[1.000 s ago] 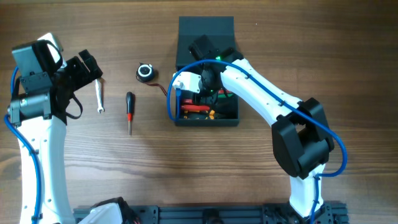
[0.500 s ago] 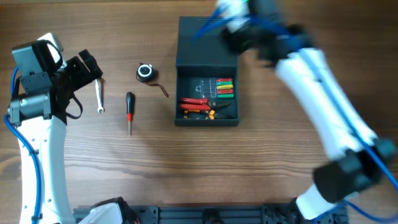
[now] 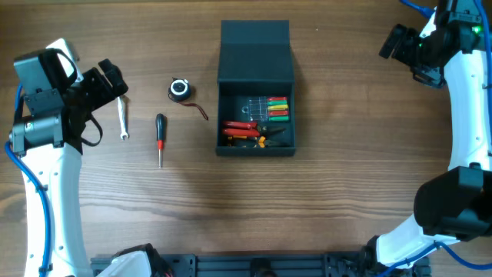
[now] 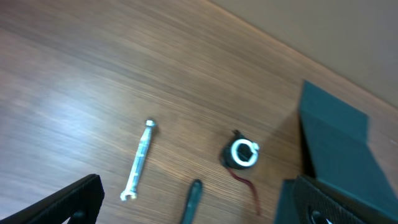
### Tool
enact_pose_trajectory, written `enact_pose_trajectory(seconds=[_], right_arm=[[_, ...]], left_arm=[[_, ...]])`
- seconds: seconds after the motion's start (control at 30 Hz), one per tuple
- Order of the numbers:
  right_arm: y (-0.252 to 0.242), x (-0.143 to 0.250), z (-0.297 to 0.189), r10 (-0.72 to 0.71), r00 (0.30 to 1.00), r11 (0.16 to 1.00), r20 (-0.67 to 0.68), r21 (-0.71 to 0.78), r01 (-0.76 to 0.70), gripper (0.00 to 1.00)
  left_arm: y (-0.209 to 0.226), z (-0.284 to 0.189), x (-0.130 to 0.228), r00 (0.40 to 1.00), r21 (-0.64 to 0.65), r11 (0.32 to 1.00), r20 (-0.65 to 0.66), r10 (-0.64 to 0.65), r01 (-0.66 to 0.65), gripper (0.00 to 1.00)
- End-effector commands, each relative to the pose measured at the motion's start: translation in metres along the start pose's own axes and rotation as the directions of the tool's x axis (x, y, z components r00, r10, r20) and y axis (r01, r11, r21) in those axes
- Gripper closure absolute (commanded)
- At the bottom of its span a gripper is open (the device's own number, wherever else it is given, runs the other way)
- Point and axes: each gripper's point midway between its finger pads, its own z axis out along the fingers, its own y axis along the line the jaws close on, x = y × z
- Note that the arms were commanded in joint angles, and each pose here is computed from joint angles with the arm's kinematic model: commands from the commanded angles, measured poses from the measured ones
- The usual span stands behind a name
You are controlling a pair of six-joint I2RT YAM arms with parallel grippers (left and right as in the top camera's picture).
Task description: Pack container
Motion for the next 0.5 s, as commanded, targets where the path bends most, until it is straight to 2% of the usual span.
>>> enact_pose_trajectory(seconds=[0.0,0.07,0.13,0.23,0.37,0.47], right_arm=[[0.002,0.005,0.01,0.024,0.999,1.0,-0.032,-0.008,-0.024,0.0],[0.003,0.003,0.01,0.025,0.999,1.0,-0.024,-0.011,-0.025,0.0],[0.003,0.002,0.01,0.023,1.0,1.0,-0.019,-0.012,-0.024,0.0],[0.003,0.002,0.01,0.023,1.0,1.0,-0.018,-0.012,-0.023,0.0],[0.003,0.001,0.01,0.023,1.0,1.0,-0.015,-0.013,-0.023,0.0],[0.005,-0.004,0.01,0.022,1.0,1.0,0.003,-0.02,-0.022,0.0]], left_arm=[[-0.025,0.005,0.009,0.998,0.116,0.993,-0.065,0.001,0.006,0.0],[-0.026,0.018,0.028,0.99,0.076,0.997,-0.137,0.032,-0.022,0.0],[-0.036,0.036,0.056,0.963,0.073,0.991,-0.238,0.13,-0.115,0.0],[-0.062,0.066,0.096,0.896,0.097,0.961,-0.347,0.276,-0.259,0.01],[-0.084,0.084,0.105,0.834,0.158,0.918,-0.384,0.397,-0.365,0.06],[-0.079,0.104,0.092,0.809,0.081,0.898,-0.404,0.427,-0.433,0.08]])
